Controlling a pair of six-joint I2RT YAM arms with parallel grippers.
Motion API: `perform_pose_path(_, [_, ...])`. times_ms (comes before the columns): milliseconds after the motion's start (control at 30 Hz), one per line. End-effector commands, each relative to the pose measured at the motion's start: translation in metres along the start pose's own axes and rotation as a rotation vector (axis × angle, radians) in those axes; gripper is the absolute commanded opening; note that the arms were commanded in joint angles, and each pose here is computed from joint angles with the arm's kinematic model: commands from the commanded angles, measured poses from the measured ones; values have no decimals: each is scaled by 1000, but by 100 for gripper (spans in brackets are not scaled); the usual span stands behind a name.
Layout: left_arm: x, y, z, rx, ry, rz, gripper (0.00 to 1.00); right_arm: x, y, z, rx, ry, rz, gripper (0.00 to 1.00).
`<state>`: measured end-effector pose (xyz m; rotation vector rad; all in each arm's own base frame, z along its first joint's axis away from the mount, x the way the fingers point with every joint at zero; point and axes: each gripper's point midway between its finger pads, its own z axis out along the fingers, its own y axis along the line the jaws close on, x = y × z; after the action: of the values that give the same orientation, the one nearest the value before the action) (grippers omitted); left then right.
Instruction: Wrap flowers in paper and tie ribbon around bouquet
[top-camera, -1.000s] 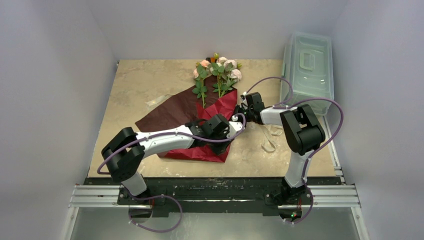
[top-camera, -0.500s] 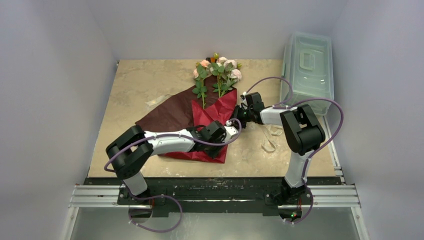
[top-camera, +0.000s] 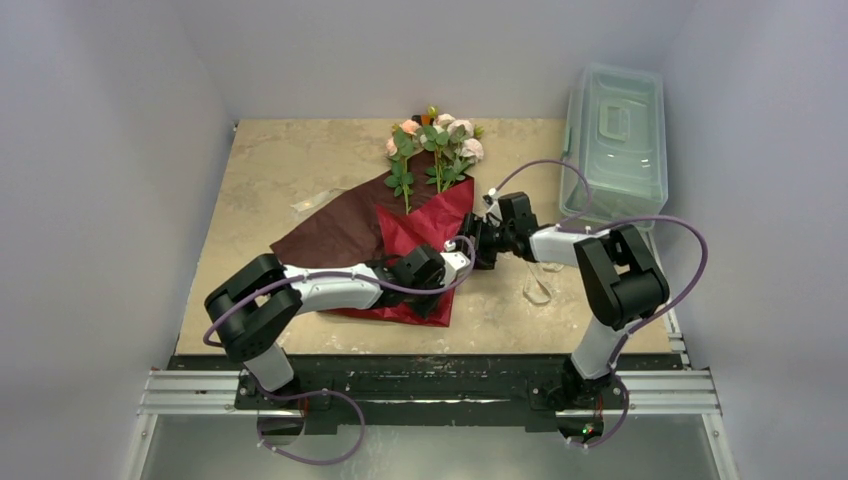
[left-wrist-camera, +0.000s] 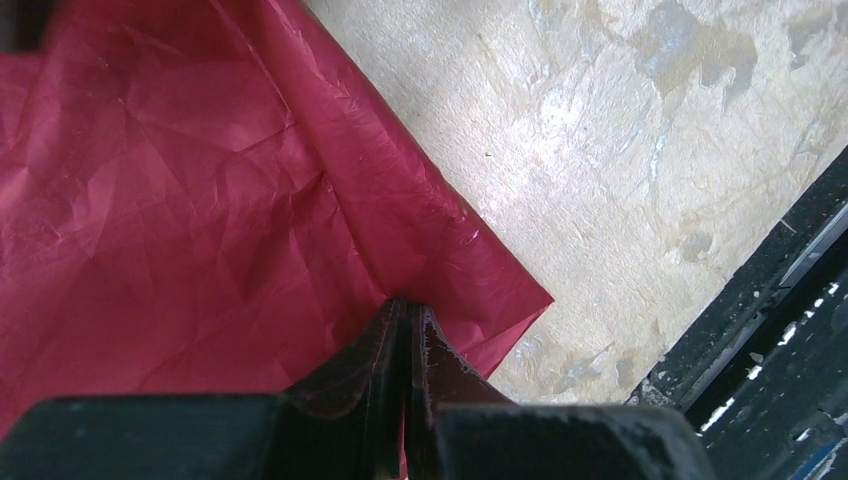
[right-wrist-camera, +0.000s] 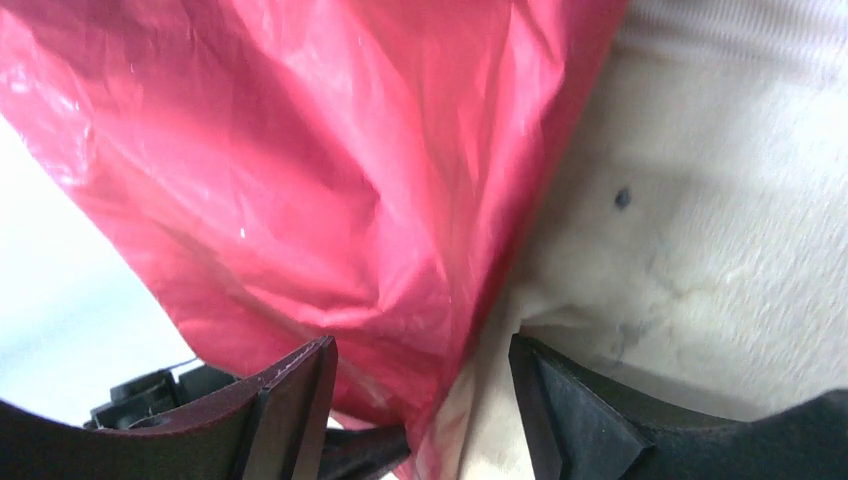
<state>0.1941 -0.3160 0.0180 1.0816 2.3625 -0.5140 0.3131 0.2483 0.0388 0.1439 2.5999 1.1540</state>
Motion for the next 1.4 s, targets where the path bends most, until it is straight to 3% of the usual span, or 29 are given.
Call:
perform_pose_path(0, [6, 2, 3, 21, 5, -52, 0, 46, -27, -5, 15, 80, 26, 72])
perform_pose_path(300, [-4, -1, 3, 46, -16, -66, 0, 87, -18, 7, -97, 195, 10, 60])
perform_pose_path(600, [-18, -3, -5, 36, -49, -127, 3, 89, -20, 18, -120, 206, 33, 24])
perform_pose_path(700, [-29, 5, -21, -36, -68, -182, 14, 84, -20, 19, -90, 198, 41, 15])
perform_pose_path(733, [-32, 8, -29, -59, -81, -207, 21, 83, -23, 19, -63, 194, 48, 14])
perform_pose_path(900, [-25, 54, -87, -355, -192, -486, 80, 75, -27, 18, 20, 186, 78, 6])
perform_pose_path(967, [-20, 62, -108, -390, -232, -586, 93, 72, -30, 18, 60, 187, 107, 1])
perform_pose_path(1033, [-15, 62, -127, -392, -264, -655, 95, 67, -28, 18, 86, 185, 129, 0])
perform_pose_path(1133, [17, 65, -137, -441, -221, -793, 96, 58, -20, 15, 103, 173, 142, 0])
perform_pose_path(1233, [39, 57, -138, -409, -214, -938, 92, 49, -14, 14, 122, 169, 146, 0])
perform_pose_path(1367, [53, 55, -145, -354, -326, -1163, 90, 49, -14, 10, 153, 186, 171, 0])
